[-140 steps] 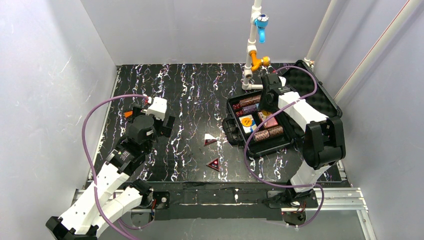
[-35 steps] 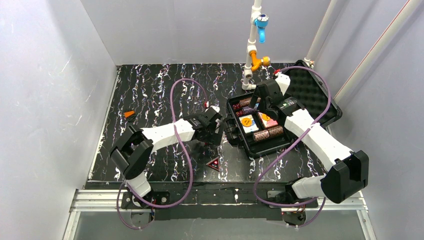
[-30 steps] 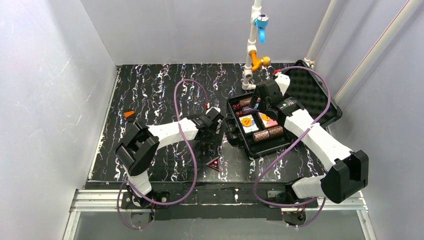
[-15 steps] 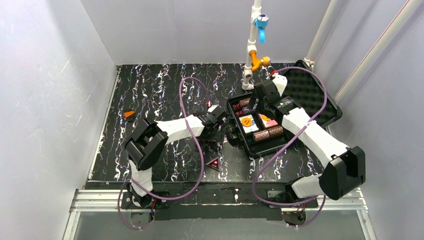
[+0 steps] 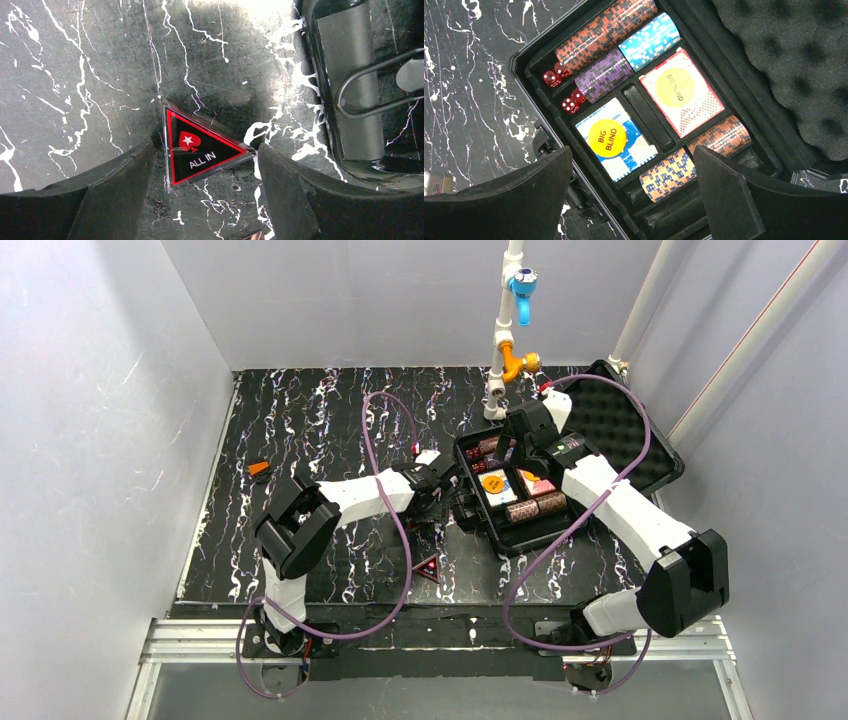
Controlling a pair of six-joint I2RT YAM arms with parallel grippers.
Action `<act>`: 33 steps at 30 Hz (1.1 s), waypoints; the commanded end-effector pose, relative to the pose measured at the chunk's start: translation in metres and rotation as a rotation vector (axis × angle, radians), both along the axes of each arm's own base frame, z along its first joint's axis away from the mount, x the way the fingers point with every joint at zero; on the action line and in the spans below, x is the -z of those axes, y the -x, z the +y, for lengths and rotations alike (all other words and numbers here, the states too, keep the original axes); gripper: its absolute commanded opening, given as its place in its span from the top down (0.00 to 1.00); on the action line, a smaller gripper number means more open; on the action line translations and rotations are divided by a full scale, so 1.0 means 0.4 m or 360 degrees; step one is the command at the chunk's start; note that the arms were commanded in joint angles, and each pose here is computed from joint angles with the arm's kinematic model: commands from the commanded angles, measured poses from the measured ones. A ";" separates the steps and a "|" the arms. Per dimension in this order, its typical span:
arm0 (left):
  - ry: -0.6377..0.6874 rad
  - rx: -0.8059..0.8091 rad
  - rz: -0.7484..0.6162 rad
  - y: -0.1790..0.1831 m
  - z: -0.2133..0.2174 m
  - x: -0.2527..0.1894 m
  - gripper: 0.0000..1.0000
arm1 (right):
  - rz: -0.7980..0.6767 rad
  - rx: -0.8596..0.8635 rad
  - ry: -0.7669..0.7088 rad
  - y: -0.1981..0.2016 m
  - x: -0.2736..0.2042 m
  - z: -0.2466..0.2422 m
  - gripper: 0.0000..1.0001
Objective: Pack up texas hold em set
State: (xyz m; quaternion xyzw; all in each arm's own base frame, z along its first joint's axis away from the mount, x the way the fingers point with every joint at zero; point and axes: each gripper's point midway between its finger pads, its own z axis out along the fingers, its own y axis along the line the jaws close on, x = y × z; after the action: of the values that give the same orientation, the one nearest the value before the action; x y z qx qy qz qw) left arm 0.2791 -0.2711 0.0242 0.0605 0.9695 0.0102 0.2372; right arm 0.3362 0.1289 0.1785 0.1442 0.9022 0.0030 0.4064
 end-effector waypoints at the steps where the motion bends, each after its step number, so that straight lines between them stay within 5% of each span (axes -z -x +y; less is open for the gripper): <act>1: -0.0105 -0.0064 0.0026 0.015 0.027 0.022 0.27 | -0.0055 -0.0014 -0.0010 -0.016 -0.016 0.011 0.02; 18: -0.0166 -0.0141 0.0035 0.018 0.042 0.033 0.34 | -0.0050 -0.0046 -0.0027 -0.014 -0.013 0.021 0.02; 33: -0.0192 -0.0121 0.0033 0.014 0.043 0.037 0.52 | -0.0042 -0.0076 -0.0044 -0.014 -0.006 0.030 0.02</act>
State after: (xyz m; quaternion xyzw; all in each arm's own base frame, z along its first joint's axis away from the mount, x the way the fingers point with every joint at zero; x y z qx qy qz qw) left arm 0.2806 -0.2754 0.0237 0.0237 0.9705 0.0216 0.2391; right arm 0.3382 0.1371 0.1796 0.1333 0.9034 0.0217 0.4069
